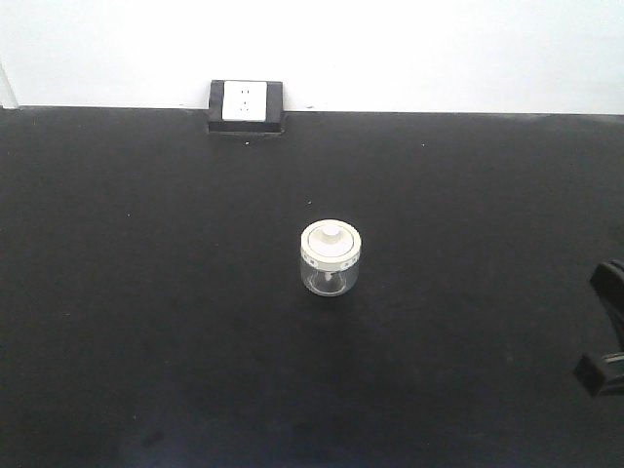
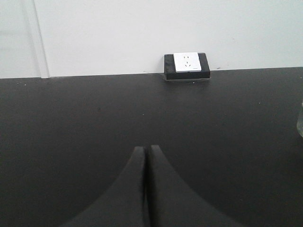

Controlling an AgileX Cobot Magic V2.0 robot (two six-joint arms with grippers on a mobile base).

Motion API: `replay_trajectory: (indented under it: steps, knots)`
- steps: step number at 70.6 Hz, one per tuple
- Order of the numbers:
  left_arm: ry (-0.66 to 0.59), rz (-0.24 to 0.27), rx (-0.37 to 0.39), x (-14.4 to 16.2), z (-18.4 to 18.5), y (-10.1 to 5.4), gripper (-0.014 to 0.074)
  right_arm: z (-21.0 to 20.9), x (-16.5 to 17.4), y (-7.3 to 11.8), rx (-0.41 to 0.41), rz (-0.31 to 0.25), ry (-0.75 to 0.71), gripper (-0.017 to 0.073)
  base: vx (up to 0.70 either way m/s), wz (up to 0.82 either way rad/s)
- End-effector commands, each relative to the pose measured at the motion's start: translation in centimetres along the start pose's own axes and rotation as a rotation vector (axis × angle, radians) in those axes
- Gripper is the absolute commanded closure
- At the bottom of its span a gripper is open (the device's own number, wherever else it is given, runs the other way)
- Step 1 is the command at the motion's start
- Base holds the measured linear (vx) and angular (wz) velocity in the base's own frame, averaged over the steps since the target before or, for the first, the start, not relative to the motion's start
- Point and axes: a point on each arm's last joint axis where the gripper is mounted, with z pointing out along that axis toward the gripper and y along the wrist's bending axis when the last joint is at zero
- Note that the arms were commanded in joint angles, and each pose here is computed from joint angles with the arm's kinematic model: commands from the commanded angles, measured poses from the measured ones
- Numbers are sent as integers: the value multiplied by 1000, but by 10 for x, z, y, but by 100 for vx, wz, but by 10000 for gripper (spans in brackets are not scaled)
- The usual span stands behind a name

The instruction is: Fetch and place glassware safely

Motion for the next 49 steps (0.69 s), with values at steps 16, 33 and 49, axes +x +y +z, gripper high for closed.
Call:
replay_trajectory:
  steps: [16,33,49]
  knots:
    - [-53,-20,3,3,1,0,601,-1,-9,-10,86,-26,-59,563,0,0]
    - [-53,-20,3,3,1,0,601,-12,23,-12,101,-39,-23,563,0,0]
    - [-53,-20,3,3,1,0,601,-27,46,-18,173,-12,-57,563,0,0]
